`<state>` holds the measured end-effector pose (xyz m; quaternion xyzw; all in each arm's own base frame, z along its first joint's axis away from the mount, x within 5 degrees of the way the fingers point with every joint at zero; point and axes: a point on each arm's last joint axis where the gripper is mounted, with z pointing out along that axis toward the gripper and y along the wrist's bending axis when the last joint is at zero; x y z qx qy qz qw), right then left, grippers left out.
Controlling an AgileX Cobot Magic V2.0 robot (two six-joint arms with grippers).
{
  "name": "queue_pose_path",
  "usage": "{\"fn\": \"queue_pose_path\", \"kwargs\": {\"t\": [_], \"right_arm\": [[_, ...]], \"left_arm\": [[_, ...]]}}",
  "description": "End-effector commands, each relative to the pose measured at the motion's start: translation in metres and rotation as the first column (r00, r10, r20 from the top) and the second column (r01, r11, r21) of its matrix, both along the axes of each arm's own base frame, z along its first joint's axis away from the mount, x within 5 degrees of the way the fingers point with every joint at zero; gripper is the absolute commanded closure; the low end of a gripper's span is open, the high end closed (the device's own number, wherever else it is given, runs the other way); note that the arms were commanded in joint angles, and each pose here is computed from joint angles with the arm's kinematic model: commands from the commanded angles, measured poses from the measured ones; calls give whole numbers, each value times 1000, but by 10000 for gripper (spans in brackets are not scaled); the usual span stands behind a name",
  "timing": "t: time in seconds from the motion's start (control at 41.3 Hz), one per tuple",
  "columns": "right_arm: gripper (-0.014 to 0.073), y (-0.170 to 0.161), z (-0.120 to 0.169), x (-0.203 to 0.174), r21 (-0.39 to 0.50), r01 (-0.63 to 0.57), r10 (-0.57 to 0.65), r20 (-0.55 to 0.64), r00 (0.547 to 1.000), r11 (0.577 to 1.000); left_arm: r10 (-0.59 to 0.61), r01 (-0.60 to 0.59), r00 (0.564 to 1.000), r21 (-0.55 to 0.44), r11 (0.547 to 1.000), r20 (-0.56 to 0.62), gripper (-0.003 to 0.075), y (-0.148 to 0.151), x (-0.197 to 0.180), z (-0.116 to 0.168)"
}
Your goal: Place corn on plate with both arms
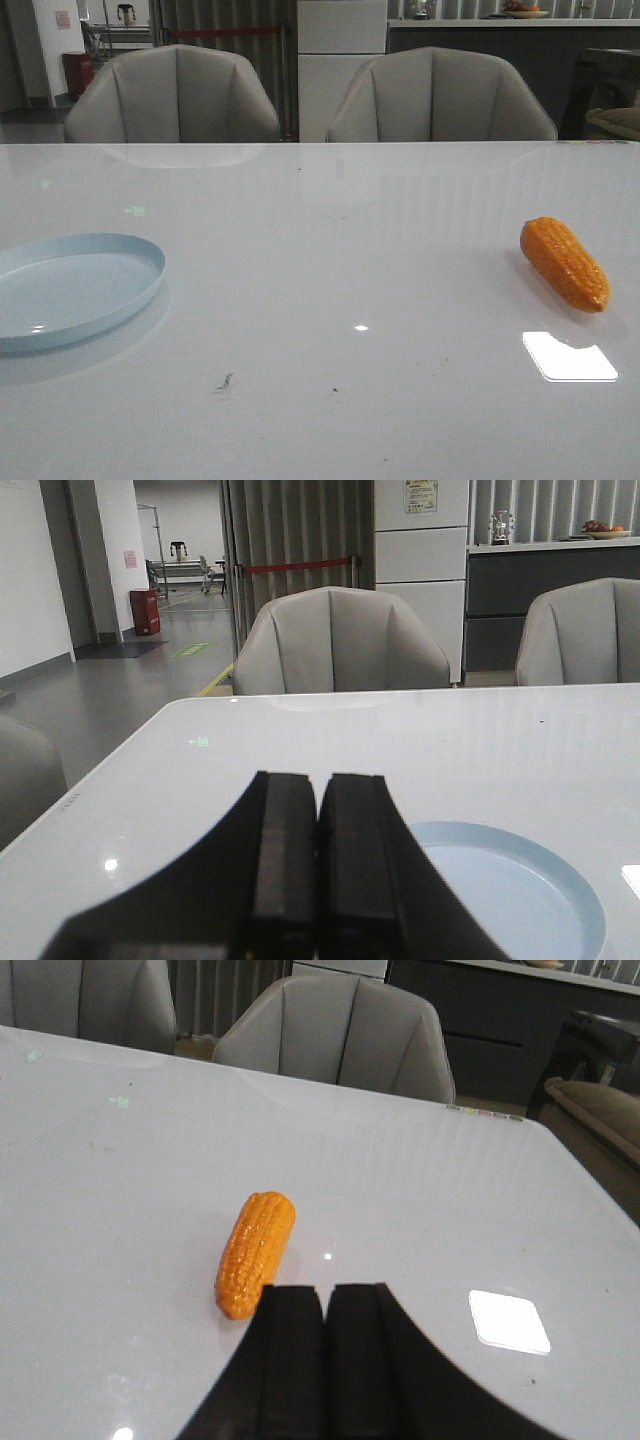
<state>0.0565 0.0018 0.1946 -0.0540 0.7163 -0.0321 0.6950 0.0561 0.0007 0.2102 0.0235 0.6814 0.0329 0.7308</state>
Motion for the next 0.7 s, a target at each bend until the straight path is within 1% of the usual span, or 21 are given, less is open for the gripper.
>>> {"fn": "queue_pose_path", "kwargs": {"t": [0.0, 0.218, 0.388, 0.436, 0.484, 0.581, 0.678], "right_arm": [[568, -1, 24, -4, -11, 16, -13, 206, 978, 1000], [568, -1, 33, -6, -7, 20, -17, 309, 951, 1000], [568, -2, 43, -9, 6, 21, -22, 414, 910, 1000], [568, -2, 45, -10, 29, 15, -26, 440, 898, 999], [568, -3, 49, -12, 66, 1, -33, 470, 882, 998], [568, -3, 61, -15, 149, -43, -36, 487, 873, 988], [568, -2, 84, -21, 155, -51, -32, 491, 871, 987]], "left_arm": [[-9, 11, 997, -21, 1000, 75, 631, -1, 0, -3], [-15, 18, 990, -19, 1000, 143, 631, -1, -1, 3], [-21, 25, 978, -16, 1000, 210, 631, -2, -3, 10], [-23, 28, 971, -15, 1000, 238, 631, -2, -4, 14], [-25, 30, 961, -13, 999, 275, 631, -2, -6, 21], [-29, 28, 943, 9, 1000, 333, 631, -3, -11, 40], [-36, 14, 924, 61, 998, 381, 631, -4, -18, 64]]}}
